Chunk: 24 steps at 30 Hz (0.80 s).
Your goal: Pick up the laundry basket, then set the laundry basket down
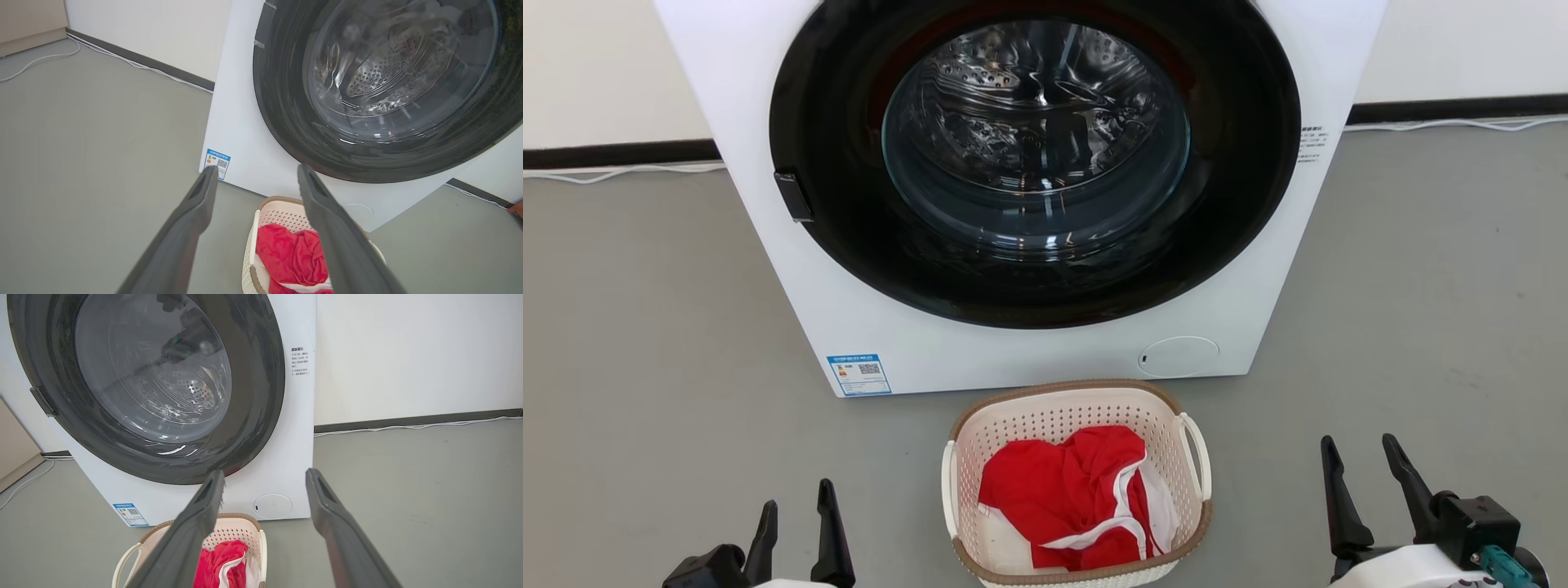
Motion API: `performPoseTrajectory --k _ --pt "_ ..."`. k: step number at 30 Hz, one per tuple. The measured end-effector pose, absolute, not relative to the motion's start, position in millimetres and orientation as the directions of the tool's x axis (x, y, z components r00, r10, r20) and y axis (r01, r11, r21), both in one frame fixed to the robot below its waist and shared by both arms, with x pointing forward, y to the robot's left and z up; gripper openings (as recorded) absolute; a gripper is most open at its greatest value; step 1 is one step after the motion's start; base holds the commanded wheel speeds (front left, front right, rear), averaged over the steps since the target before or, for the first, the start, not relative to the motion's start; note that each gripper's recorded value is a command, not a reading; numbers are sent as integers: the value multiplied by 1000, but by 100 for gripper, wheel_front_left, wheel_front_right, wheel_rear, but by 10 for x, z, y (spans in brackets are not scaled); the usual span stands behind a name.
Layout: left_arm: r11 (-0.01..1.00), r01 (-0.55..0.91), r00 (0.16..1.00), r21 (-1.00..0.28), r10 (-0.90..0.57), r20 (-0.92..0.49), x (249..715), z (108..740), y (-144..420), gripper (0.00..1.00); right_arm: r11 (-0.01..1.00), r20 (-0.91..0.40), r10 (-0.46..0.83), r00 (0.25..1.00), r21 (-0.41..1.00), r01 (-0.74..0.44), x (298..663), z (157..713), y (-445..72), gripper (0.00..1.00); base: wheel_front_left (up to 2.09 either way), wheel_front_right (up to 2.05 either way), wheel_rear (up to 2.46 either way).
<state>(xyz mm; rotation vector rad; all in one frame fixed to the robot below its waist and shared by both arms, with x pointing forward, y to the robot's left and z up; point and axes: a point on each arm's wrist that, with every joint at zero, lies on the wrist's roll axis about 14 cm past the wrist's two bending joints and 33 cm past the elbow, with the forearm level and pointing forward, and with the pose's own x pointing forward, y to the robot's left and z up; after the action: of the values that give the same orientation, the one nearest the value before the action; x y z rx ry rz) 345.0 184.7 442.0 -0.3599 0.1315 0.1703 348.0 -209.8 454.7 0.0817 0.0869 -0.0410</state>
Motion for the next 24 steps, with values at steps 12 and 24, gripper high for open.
performPoseTrajectory --k 12,24 --pt "925 -184 975 -333 130 -178 3392 4348 1829 0 996 -108 -33 994 83 42 3438 4487 -2077 0 0 0 0" --pt "895 -240 951 -375 140 -274 3241 4100 1844 0 982 -201 -51 978 169 86 3276 4220 -2068 0 0 0 0"
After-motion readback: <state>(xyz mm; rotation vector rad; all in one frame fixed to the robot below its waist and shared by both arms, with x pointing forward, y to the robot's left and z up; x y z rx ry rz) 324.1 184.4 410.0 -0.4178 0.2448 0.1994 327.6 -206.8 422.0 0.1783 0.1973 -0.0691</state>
